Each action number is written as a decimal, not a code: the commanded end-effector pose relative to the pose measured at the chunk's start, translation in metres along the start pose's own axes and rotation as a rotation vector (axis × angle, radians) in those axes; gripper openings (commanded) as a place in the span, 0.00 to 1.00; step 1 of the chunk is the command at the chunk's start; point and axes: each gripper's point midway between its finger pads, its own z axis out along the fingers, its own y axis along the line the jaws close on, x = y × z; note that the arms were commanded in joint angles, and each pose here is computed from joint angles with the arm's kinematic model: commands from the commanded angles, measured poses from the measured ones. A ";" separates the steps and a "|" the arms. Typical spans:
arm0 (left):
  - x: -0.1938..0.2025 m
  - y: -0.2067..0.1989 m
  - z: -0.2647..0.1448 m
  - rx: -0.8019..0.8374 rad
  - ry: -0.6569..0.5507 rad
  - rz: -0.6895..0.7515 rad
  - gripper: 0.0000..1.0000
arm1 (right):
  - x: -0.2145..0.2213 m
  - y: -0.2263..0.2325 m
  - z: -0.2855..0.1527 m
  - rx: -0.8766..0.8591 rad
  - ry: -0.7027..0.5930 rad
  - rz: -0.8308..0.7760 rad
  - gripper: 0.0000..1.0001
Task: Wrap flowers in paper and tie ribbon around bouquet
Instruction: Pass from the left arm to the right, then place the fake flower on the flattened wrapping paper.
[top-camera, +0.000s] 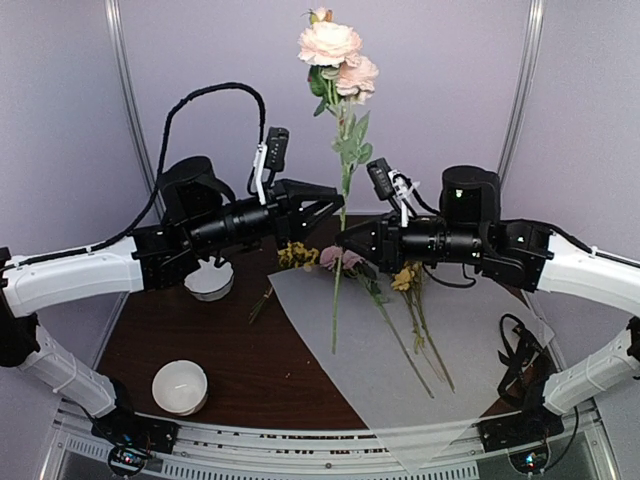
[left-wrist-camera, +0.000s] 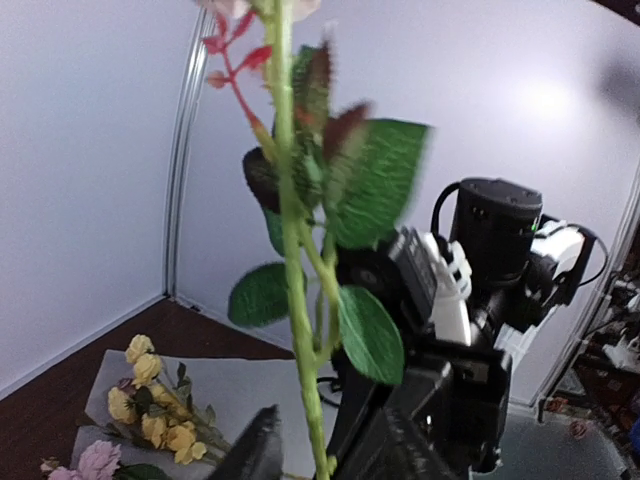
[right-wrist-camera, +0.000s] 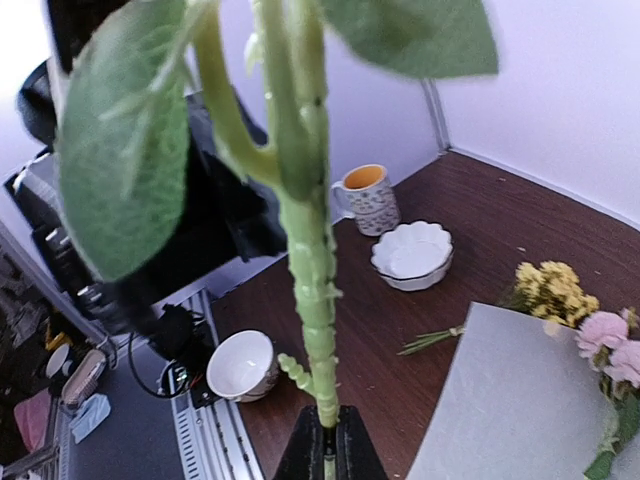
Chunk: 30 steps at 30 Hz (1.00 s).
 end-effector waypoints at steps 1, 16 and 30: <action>0.010 0.039 -0.009 -0.213 0.176 0.104 0.57 | 0.002 -0.063 -0.036 0.271 0.032 0.104 0.00; 0.203 0.218 -0.156 -0.837 0.888 -0.198 0.52 | 0.179 -0.240 -0.124 0.889 0.557 0.471 0.00; 0.283 0.258 -0.164 -0.837 1.189 -0.121 0.54 | 0.209 -0.249 -0.130 0.926 0.640 0.509 0.27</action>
